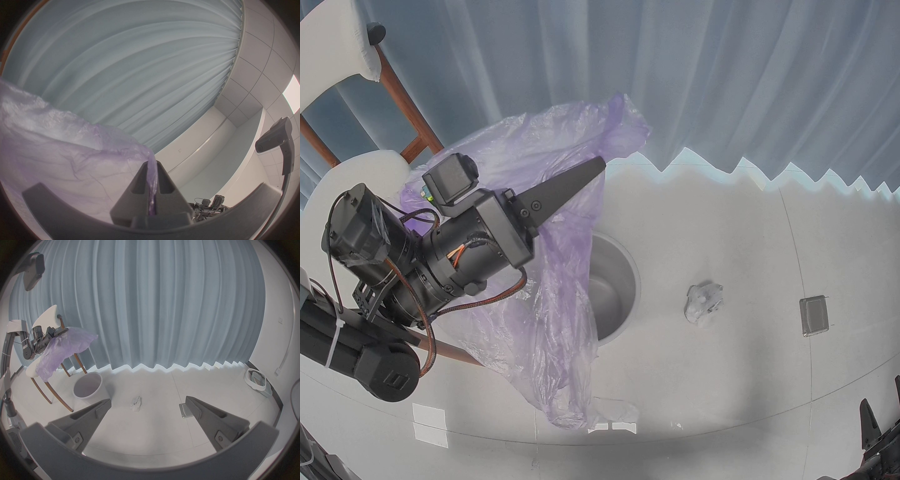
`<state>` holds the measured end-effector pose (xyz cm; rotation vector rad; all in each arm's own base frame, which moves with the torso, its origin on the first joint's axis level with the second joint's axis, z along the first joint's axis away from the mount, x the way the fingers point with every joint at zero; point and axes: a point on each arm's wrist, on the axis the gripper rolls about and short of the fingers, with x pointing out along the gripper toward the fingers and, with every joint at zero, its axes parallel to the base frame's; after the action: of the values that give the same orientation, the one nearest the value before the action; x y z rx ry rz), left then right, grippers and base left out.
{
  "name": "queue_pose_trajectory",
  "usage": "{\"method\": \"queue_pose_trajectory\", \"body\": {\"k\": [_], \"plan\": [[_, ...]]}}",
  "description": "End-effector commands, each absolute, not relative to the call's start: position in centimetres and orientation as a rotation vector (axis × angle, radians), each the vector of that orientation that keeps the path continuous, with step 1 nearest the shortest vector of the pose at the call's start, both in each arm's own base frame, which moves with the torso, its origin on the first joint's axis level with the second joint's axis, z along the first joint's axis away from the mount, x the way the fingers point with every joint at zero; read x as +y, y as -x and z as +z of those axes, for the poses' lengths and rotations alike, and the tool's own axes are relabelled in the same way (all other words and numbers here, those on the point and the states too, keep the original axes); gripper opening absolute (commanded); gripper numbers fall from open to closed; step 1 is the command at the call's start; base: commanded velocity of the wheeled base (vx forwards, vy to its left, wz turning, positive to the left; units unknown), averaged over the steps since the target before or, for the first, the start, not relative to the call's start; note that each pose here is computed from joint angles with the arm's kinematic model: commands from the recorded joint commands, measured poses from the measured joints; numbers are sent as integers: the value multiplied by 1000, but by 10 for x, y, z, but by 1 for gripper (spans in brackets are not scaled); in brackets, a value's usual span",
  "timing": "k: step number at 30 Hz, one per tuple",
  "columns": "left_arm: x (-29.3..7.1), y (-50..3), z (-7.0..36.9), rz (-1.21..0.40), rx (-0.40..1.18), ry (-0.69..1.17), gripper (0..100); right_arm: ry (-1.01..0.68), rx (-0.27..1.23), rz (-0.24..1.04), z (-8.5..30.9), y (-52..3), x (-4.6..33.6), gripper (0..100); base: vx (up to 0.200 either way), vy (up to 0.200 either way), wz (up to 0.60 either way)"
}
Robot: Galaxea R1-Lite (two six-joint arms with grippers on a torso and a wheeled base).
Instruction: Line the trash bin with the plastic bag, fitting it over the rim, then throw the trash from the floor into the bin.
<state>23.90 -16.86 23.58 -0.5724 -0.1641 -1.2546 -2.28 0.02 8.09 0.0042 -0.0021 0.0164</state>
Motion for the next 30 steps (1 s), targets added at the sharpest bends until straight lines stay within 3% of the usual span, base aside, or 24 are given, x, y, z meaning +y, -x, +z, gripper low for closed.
{"method": "queue_pose_trajectory", "body": {"k": [1, 30], "plan": [[-167, -242, 231, -1241, -151, 573, 0, -5, -1, 17, 76, 23, 0, 100, 0, 0, 0], [-171, -231, 225, -1260, -115, 572, 0, -5, -1, 17, 76, 23, 0, 100, 0, 0, 0]]}}
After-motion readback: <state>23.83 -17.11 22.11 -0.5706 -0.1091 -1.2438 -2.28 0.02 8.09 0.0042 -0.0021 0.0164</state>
